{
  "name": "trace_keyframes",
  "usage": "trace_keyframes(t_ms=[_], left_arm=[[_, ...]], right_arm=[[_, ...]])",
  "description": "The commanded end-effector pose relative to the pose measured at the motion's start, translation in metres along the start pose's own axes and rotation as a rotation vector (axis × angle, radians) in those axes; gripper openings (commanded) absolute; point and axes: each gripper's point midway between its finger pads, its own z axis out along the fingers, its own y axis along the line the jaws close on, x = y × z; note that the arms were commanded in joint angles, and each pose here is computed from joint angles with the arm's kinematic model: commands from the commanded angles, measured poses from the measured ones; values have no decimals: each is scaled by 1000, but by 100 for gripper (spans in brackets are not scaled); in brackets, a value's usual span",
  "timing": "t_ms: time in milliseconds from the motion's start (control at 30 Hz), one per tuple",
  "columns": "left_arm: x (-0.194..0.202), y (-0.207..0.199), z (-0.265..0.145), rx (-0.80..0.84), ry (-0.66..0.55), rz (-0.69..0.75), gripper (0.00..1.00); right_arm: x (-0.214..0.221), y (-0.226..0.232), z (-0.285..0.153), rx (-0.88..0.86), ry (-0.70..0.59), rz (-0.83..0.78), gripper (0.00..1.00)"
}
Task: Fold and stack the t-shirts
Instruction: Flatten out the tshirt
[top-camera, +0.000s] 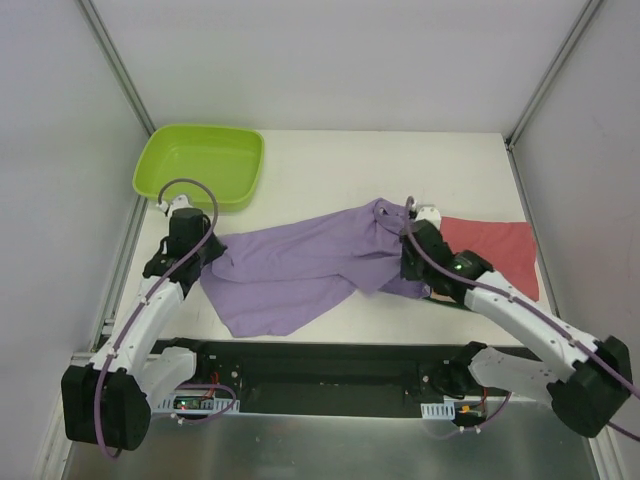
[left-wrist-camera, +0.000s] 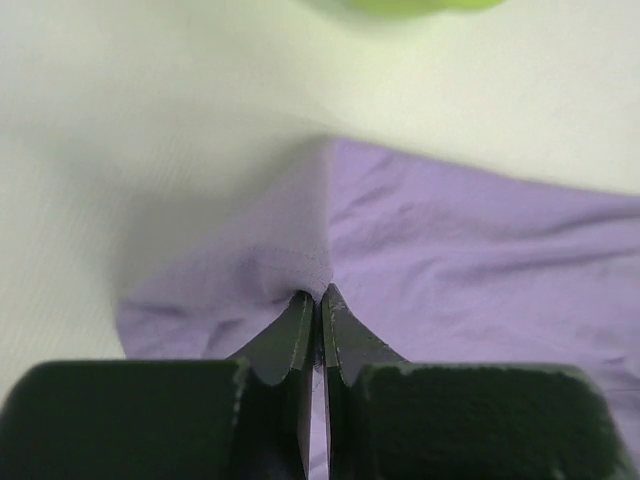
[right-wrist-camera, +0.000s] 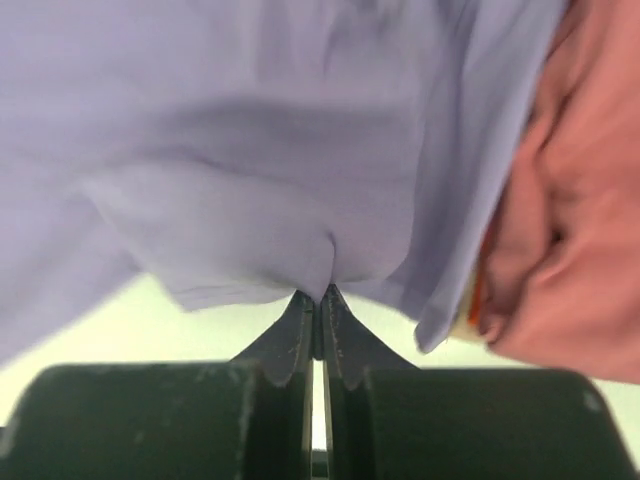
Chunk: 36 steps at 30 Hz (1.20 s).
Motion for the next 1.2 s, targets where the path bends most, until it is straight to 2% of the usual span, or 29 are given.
trace_keyframes(t_ms=[0, 267, 467, 700, 900, 1067, 1167], left_arm=[[-69, -38, -35, 108, -185, -36, 0], [-155, -73, -119, 244, -459, -150, 0], [-192, -85, -208, 393, -650, -194, 0], [-210, -87, -310, 567, -828, -210, 0], [-217, -85, -386, 673, -946, -209, 0], [-218, -84, -433, 754, -1007, -210, 0], [-225, -88, -439, 758, -1013, -208, 0]], right_arm=[[-99, -21, -62, -1, -316, 36, 1], [-211, -58, -199, -10, -705, 68, 1], [-250, -61, -294, -84, -867, 15, 1], [-265, -51, -403, -295, -1056, -46, 1], [-255, -53, -488, -453, -1253, -75, 1], [-250, -63, -541, -512, -1425, -52, 1], [-253, -67, -551, -498, -1465, -49, 1]])
